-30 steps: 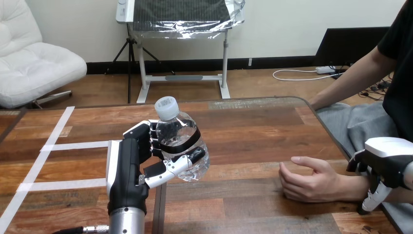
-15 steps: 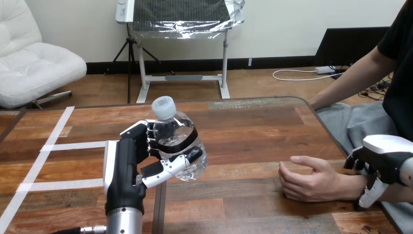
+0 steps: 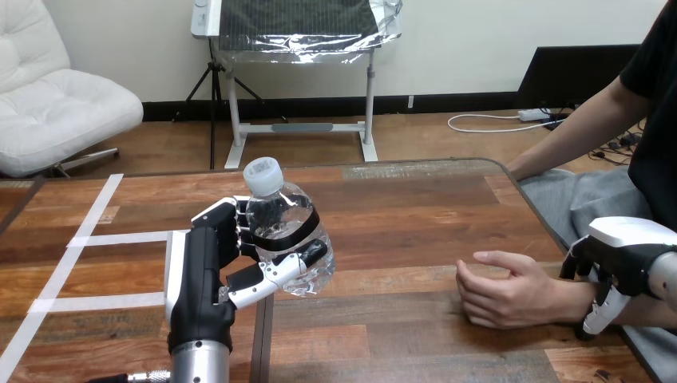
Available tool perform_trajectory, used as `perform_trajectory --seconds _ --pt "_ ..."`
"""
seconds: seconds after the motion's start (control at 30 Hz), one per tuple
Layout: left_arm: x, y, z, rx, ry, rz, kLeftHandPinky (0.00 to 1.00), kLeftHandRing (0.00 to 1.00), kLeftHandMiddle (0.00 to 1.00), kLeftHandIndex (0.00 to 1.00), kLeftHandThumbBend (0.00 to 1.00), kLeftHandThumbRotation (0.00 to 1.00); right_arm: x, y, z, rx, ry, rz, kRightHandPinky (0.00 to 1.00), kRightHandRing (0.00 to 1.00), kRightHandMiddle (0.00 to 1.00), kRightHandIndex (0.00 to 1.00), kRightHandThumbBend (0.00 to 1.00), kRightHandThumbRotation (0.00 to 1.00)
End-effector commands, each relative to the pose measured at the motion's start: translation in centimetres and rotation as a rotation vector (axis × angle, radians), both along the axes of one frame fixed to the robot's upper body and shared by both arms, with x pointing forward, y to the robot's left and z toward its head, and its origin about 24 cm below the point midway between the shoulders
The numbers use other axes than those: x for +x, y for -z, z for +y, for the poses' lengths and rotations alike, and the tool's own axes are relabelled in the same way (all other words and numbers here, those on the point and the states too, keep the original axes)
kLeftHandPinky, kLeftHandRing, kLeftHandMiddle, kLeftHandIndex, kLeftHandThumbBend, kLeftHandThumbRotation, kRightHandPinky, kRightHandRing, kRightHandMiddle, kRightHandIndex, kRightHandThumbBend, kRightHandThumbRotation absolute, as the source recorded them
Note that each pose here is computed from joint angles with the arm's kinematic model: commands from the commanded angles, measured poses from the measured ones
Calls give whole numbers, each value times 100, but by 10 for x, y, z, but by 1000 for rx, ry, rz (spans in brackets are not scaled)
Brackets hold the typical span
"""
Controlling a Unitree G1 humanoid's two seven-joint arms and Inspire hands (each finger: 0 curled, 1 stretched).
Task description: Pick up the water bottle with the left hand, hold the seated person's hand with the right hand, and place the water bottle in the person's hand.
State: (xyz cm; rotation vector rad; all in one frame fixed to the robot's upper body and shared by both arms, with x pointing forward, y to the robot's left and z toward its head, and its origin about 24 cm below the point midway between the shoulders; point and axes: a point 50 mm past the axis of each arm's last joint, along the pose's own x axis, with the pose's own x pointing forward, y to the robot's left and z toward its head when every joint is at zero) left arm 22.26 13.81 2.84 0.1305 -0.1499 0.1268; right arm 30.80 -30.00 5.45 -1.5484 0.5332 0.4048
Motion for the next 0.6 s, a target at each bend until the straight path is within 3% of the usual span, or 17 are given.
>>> perform_trajectory --seconds 0.0,0.57 --pt "7 -25 -3 0 5 -120 35 40 44 47 67 0 6 11 16 19 -38 21 62 71 77 71 74 0" --pt "7 -27 -1 -6 -1 -132 35 39 43 47 66 0 11 18 20 38 -39 56 63 72 79 70 74 0"
